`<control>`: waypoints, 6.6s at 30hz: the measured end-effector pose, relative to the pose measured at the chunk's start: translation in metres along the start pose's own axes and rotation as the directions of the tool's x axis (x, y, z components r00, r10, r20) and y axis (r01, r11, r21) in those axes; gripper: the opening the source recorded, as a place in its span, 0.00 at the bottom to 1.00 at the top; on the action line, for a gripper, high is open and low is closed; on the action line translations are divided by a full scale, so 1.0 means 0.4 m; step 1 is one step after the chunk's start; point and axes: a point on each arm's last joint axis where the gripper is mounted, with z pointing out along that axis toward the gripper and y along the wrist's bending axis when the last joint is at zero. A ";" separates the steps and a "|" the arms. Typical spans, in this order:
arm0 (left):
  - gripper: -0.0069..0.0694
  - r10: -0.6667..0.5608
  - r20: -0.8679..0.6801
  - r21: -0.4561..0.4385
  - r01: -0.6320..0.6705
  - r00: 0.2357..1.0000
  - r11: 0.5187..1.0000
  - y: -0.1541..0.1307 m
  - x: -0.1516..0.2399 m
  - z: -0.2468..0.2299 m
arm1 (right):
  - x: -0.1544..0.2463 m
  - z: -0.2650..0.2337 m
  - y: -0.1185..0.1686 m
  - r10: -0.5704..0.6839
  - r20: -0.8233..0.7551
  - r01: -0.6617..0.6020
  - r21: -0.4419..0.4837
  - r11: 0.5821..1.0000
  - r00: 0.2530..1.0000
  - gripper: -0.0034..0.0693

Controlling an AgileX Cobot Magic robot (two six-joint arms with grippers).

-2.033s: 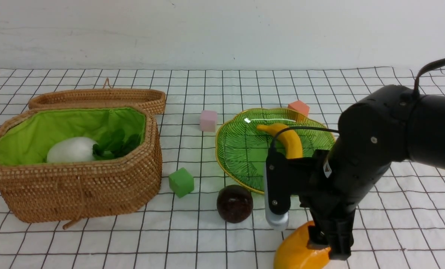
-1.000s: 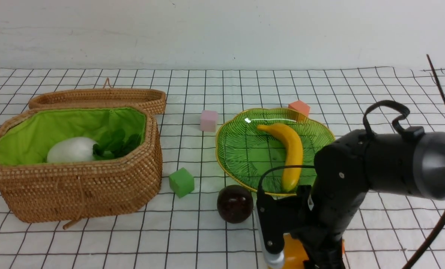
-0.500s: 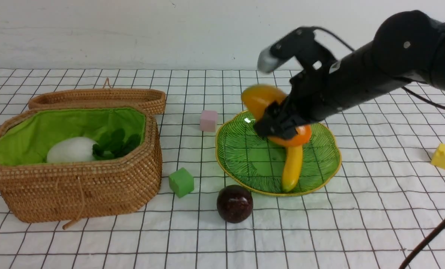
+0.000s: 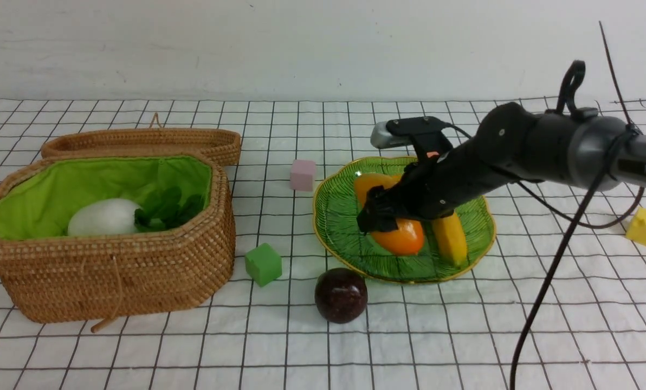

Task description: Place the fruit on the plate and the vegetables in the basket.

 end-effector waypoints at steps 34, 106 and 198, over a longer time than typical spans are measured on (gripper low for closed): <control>0.38 0.000 0.000 0.000 0.000 1.000 1.000 0.000 0.000 0.000 | 0.084 0.044 0.241 0.120 -0.323 -0.123 0.011 0.992 0.939 0.84; 0.40 0.000 0.000 0.000 0.000 1.000 1.000 0.000 0.000 0.000 | -0.010 -0.873 0.241 0.019 0.165 -0.041 0.128 0.991 0.986 0.20; 0.40 0.000 -0.003 -0.001 0.000 1.000 1.000 0.000 0.001 0.000 | 0.841 -0.584 0.072 -0.102 0.572 -0.226 0.474 0.851 0.814 0.23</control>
